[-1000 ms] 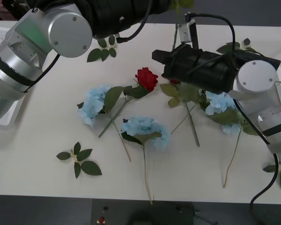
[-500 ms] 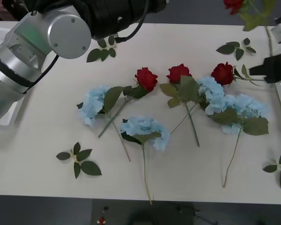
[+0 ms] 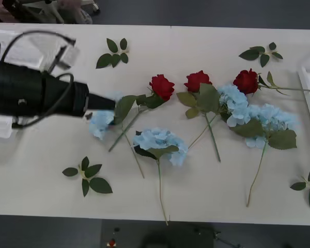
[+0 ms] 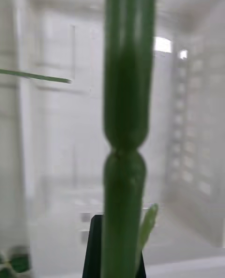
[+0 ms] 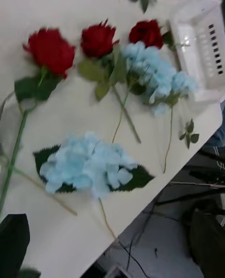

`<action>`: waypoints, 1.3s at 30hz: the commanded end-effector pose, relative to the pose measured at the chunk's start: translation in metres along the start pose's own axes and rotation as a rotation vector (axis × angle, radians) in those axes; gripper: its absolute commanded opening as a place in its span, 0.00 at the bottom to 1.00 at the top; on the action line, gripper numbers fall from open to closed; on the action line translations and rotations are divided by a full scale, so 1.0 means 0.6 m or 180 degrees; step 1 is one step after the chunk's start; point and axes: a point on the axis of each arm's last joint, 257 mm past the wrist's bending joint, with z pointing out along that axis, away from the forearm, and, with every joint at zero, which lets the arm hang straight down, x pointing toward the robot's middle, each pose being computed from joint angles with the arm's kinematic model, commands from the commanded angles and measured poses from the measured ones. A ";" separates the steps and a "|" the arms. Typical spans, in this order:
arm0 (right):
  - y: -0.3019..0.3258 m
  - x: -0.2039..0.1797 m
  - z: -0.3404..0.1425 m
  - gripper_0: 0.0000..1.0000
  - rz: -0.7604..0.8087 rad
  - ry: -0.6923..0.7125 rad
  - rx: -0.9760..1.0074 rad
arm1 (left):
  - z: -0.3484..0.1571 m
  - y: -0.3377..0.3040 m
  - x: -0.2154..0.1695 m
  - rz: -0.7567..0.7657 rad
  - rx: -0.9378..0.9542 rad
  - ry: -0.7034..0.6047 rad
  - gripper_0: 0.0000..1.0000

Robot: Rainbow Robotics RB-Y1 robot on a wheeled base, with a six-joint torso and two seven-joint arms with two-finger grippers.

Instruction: Put the red flowers into the right box and the blue flowers into the left box

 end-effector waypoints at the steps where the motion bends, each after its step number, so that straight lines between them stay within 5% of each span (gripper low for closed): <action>1: -0.057 -0.006 0.018 0.00 -0.0054 -0.0061 0.0431 | 0.062 0.006 0.118 -0.0366 -0.0120 0.0330 1.00; 6: -0.097 0.024 0.078 0.00 -0.0058 -0.0099 0.0842 | 0.118 0.049 0.152 -0.0673 -0.0593 0.0330 1.00; 14: -0.112 0.057 0.124 0.00 0.0062 -0.0085 0.1123 | 0.190 0.124 0.098 -0.1429 -0.1002 0.0163 1.00; 19: -0.111 0.053 0.125 0.49 0.0035 -0.0106 0.1139 | 0.225 0.178 0.057 -0.1709 -0.1193 0.0193 1.00; 23: -0.110 0.052 0.126 0.76 0.0026 -0.0118 0.1130 | 0.222 0.228 0.033 -0.1785 -0.1412 0.0183 1.00; 28: -0.081 0.018 0.125 0.93 -0.0238 -0.0220 0.1032 | 0.236 0.257 0.019 -0.1672 -0.1700 0.0304 1.00; 35: 0.039 -0.100 0.083 0.97 -0.1247 -0.0515 0.0716 | 0.283 0.294 0.039 -0.1396 -0.2001 0.0430 1.00; 37: 0.085 -0.133 0.068 0.97 -0.1660 -0.0607 0.0685 | 0.294 0.304 0.043 -0.1344 -0.2019 0.0387 0.82; 39: 0.143 -0.164 0.053 0.97 -0.2195 -0.0688 0.0681 | 0.297 0.310 0.042 -0.1358 -0.2006 0.0347 0.04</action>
